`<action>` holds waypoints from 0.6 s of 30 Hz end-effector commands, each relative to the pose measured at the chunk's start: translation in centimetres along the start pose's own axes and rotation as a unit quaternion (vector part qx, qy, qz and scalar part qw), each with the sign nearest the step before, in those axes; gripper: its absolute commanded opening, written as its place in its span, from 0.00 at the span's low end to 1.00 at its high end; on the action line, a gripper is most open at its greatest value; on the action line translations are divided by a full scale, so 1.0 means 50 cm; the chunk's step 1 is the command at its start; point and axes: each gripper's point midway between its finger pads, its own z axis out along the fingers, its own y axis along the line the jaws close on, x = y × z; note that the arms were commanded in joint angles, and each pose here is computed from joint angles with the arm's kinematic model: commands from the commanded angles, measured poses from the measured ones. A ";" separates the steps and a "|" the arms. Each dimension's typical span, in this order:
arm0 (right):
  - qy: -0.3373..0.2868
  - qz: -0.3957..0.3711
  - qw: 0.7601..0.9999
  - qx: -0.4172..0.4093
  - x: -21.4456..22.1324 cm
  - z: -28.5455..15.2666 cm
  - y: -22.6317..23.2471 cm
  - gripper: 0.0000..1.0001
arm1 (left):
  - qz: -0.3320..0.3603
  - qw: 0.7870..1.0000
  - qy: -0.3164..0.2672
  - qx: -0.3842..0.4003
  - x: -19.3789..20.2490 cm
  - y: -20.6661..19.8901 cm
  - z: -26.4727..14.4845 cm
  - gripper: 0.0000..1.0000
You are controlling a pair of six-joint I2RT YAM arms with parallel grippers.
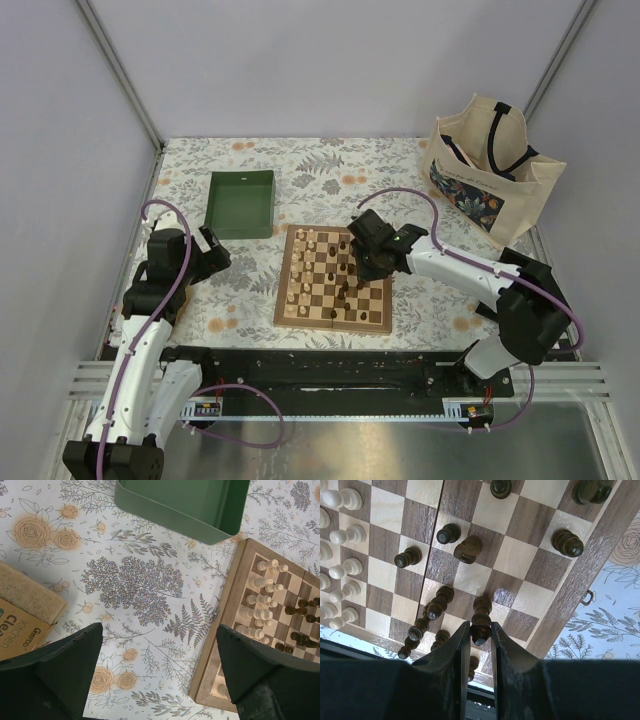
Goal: Set up the chess pieces on the board
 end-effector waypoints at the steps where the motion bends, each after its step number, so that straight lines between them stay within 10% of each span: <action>1: -0.026 -0.003 1.000 0.008 -0.032 -0.005 0.014 0.28 | -0.001 0.999 -0.030 0.020 -0.034 -0.019 -0.006 0.99; 18: -0.023 -0.007 1.000 0.007 -0.034 -0.008 0.025 0.41 | -0.001 0.999 -0.029 0.022 -0.034 -0.020 -0.006 0.99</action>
